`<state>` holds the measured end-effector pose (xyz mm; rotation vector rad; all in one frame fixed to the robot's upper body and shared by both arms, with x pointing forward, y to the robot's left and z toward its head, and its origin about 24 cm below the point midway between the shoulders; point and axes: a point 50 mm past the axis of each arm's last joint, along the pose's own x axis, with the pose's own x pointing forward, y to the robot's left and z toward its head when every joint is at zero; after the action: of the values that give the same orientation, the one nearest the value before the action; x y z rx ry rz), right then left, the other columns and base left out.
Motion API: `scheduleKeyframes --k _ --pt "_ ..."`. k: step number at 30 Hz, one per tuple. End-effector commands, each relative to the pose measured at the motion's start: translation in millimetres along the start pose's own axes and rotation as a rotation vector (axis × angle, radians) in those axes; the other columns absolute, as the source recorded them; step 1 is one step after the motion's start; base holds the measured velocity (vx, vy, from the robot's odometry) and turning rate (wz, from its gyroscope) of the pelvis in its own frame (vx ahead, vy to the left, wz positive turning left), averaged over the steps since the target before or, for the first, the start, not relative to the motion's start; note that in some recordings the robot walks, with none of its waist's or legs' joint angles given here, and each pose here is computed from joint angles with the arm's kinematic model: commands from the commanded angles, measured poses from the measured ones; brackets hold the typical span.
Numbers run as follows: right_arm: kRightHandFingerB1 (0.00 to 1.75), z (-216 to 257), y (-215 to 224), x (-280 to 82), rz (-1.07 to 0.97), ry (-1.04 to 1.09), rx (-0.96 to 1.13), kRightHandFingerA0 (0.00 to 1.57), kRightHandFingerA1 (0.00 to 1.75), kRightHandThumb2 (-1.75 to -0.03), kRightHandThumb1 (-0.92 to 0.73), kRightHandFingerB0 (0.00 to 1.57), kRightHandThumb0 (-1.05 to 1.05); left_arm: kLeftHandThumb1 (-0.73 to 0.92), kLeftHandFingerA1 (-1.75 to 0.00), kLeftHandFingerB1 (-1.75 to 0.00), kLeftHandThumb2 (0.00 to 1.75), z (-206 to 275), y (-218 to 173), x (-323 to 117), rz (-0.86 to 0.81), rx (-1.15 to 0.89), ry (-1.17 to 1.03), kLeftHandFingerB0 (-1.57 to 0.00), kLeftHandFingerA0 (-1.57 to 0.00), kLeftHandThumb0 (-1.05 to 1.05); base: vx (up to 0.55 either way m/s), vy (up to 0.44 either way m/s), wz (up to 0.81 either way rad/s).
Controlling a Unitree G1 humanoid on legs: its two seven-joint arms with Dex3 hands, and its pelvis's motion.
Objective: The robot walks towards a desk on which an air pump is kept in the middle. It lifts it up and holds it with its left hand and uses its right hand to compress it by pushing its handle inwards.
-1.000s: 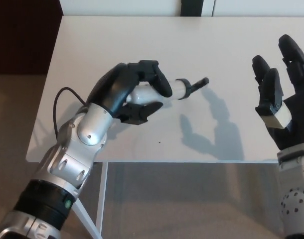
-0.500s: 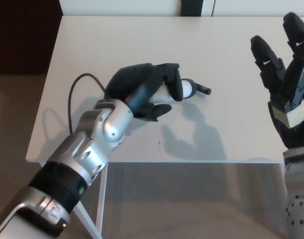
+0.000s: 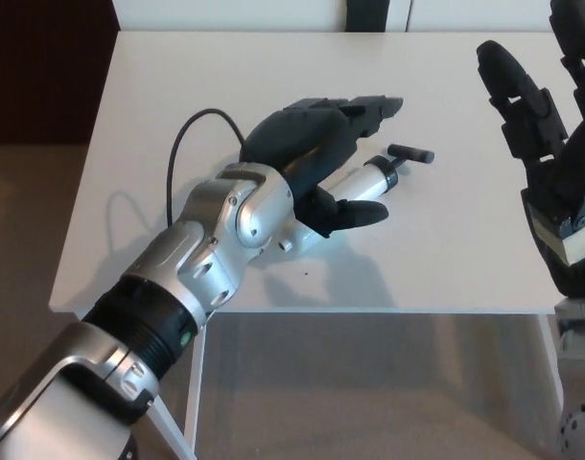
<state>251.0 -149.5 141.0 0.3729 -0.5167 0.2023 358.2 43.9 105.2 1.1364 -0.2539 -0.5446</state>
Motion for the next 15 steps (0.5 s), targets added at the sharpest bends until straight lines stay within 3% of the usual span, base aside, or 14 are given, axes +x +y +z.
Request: scheduleKeyframes --k 1,10,15 --pt "0.29 12 3 -9 0.044 -0.027 -0.038 0.29 0.31 -0.71 -0.92 0.22 -0.83 0.68 -0.04 -0.01 1.09 -13 11 -2 -0.194 0.067 0.130 0.00 0.00 -1.05 0.00 0.000 0.00" --pt "0.27 17 5 -17 0.061 -0.031 -0.032 0.28 0.30 -0.70 -0.91 0.18 -0.84 0.75 0.00 -0.04 1.15 -18 24 -13 -0.174 0.028 0.144 0.00 0.00 -1.05 0.00 0.000 0.00" --pt "0.28 29 2 -29 0.101 -0.043 -0.091 0.28 0.30 -0.69 -0.91 0.22 -0.85 0.76 -0.01 -0.04 1.15 -5 76 -41 -0.010 0.020 -0.011 0.00 0.00 -1.05 0.00 0.000 0.00"
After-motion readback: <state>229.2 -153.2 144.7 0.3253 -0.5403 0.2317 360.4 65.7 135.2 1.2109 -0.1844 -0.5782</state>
